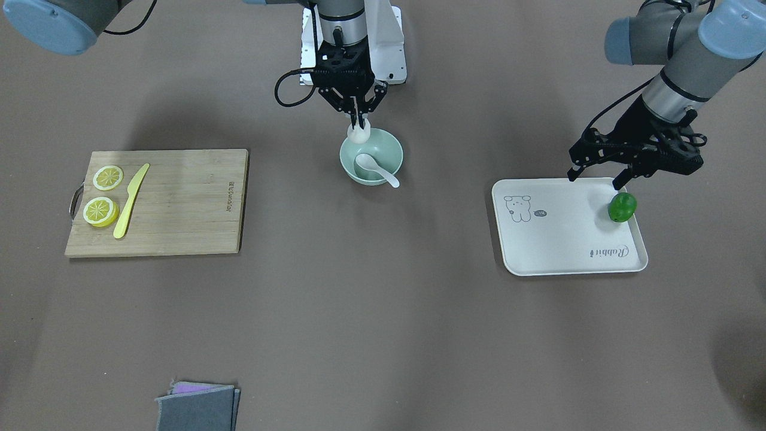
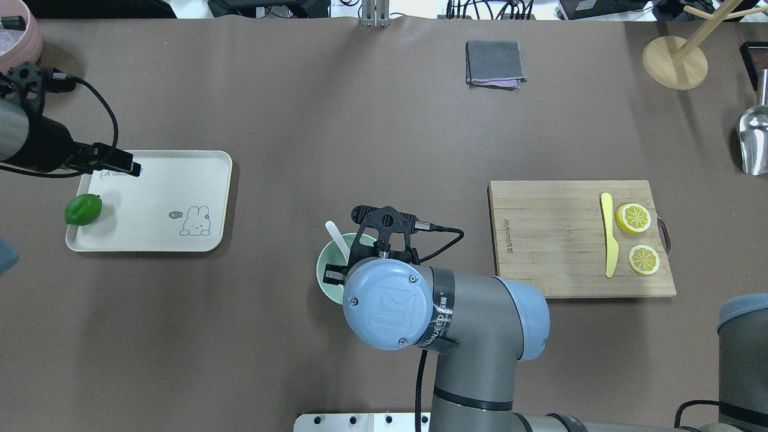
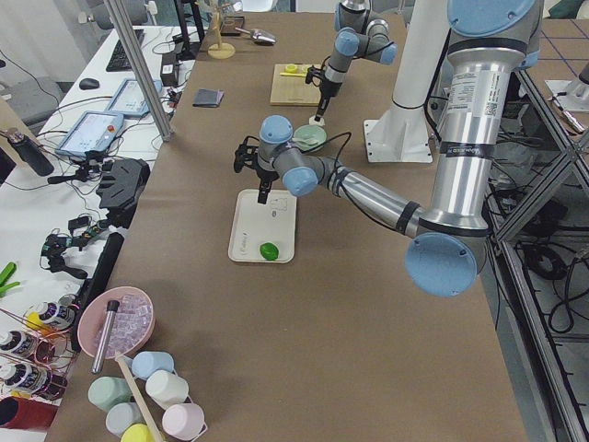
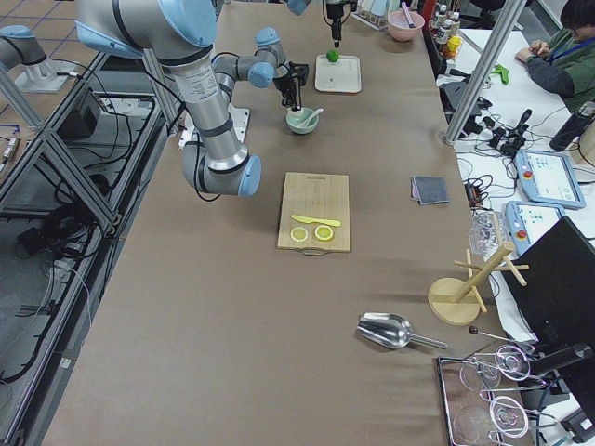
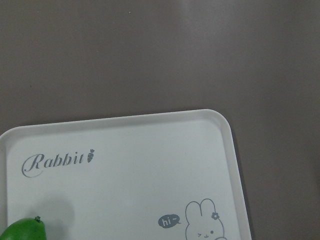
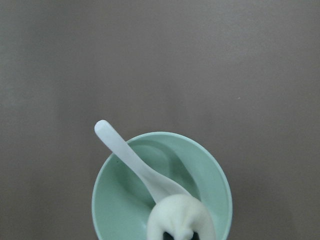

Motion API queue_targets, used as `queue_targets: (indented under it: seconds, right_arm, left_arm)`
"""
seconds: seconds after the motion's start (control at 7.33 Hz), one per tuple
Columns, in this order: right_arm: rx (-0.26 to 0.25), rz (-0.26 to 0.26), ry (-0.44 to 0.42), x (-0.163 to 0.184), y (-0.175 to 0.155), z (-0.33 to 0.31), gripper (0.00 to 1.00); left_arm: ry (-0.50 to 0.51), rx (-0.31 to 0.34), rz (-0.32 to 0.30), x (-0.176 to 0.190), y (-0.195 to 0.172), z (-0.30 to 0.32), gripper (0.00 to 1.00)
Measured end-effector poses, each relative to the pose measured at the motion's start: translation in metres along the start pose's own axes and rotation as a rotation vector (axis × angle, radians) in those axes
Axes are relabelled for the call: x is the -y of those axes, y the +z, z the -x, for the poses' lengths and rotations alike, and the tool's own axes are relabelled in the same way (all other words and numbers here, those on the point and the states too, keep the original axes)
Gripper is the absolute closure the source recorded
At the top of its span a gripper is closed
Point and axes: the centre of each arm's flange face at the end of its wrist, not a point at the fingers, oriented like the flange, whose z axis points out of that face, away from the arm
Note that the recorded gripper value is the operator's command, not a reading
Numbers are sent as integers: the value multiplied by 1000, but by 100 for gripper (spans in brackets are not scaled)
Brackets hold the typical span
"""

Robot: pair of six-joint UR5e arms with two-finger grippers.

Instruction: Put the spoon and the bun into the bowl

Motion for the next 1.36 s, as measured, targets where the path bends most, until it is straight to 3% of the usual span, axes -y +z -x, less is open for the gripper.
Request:
queue_targets:
  seconds: [0.41,0.68,0.95,1.36]
  right_arm:
    - [35,-23,11,21,-18,19,0]
    - [24,-15,4,64,-26,14,0]
    - [-18,23,-40,136,-34,-17,0]
    - [-81,102,-184,262,-40,-136,0]
  left_arm:
    - [-1,1,2,-1,1,2,2]
    - [-1,-2,14,-2,1,4,2]
    - [36,15,34,3,-15,34,2]
    - [185,169,79,22,-92,157,2]
